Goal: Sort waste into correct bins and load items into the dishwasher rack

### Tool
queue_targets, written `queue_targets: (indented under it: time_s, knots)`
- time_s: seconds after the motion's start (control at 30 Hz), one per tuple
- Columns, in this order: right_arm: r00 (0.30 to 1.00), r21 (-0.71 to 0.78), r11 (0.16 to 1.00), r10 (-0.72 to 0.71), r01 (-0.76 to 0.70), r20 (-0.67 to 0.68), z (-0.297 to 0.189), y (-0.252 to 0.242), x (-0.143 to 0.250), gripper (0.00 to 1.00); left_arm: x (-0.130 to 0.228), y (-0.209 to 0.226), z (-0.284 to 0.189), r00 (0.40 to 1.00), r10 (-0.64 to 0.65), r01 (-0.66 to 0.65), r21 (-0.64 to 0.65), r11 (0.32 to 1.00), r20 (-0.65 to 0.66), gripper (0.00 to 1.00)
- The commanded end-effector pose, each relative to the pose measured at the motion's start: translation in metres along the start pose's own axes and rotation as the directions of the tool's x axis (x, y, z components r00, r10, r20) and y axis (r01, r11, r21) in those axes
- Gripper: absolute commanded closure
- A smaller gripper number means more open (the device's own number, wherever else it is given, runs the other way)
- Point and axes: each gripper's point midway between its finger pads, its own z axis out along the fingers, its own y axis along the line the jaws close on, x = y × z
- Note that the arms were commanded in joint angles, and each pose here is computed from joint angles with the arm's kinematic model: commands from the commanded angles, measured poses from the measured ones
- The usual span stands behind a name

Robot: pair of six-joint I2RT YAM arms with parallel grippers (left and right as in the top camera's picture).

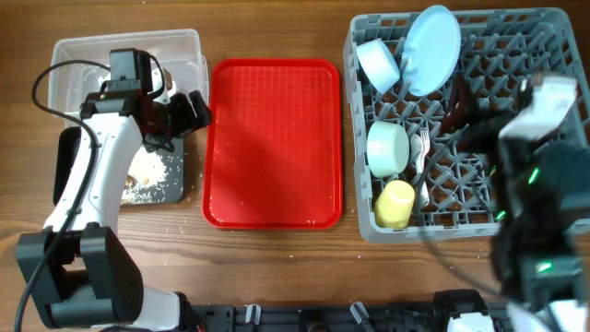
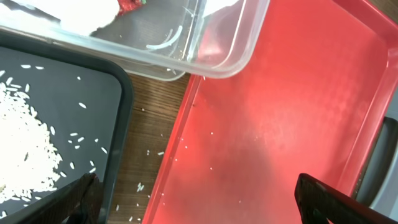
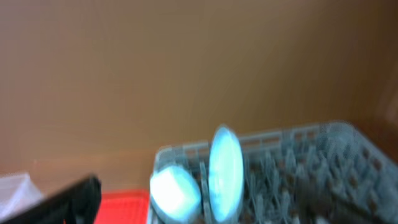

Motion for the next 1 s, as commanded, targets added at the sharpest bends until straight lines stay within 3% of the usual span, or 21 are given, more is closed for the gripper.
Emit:
queue_targets:
  time_s: [0.0, 0.13, 0.3, 0.97]
  knots:
    - [0.999, 0.005, 1.000, 0.002, -0.002, 0.051, -0.016, -0.017, 0.088, 0.00, -0.003, -0.003, -0.005, 1.000, 0.016, -0.016, 0.005, 1.000, 0.019, 0.00]
    - [0.990, -0.026, 0.995, 0.099, -0.097, 0.097, -0.034, -0.026, 0.155, 0.00, -0.003, -0.003, -0.005, 1.000, 0.016, -0.016, 0.005, 1.000, 0.019, 0.00]
    - [0.993, -0.080, 0.992, 0.100, -0.095, 0.060, -0.040, -0.020, 0.187, 0.00, -0.003, -0.003, -0.005, 1.000, 0.016, -0.016, 0.005, 1.000, 0.019, 0.00]
    - [0.992, -0.089, 0.992, 0.101, -0.094, 0.081, -0.044, -0.019, 0.183, 0.00, -0.008, 0.001, -0.014, 0.998, 0.022, -0.021, -0.027, 0.999, 0.057, 0.00]
